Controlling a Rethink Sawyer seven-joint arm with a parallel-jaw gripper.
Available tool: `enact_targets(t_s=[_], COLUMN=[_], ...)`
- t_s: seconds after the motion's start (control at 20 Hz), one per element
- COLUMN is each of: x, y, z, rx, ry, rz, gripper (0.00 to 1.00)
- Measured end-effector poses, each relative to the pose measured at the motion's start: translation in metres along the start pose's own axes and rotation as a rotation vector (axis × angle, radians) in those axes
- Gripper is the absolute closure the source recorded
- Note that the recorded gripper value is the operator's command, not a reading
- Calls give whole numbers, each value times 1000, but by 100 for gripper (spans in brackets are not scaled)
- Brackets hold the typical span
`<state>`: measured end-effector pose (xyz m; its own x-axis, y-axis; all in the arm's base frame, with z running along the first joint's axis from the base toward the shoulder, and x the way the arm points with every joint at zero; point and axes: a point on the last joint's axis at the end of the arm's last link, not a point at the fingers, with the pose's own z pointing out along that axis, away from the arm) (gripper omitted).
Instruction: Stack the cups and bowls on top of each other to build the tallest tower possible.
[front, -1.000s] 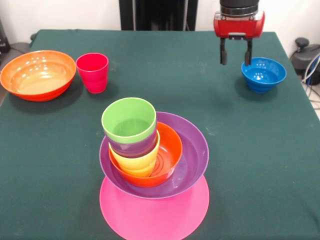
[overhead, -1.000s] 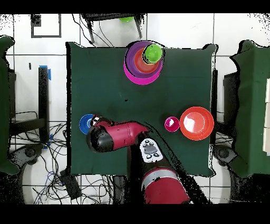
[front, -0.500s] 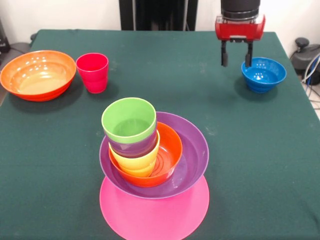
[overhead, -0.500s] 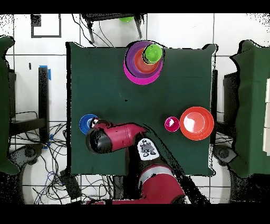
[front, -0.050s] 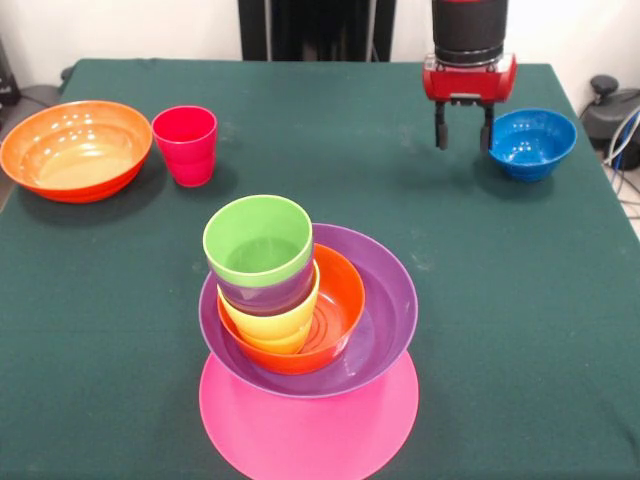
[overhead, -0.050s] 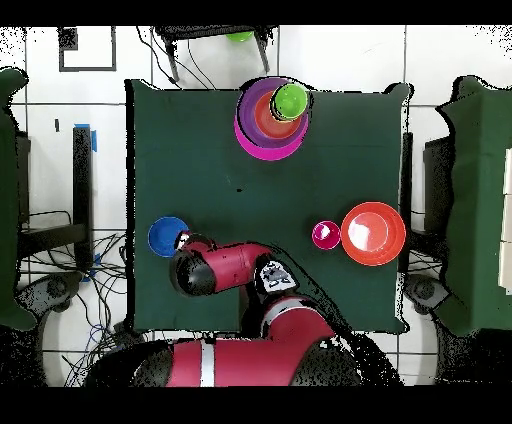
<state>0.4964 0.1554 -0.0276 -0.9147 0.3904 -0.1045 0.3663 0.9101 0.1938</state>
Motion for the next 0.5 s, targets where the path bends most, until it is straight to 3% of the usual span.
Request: enact_targets(t_s=[0.25, 0.5], x=[20, 29], y=[1, 4], z=[13, 14], rx=[6, 8], ry=[18, 28], rz=[-18, -32], gripper=[0, 0])
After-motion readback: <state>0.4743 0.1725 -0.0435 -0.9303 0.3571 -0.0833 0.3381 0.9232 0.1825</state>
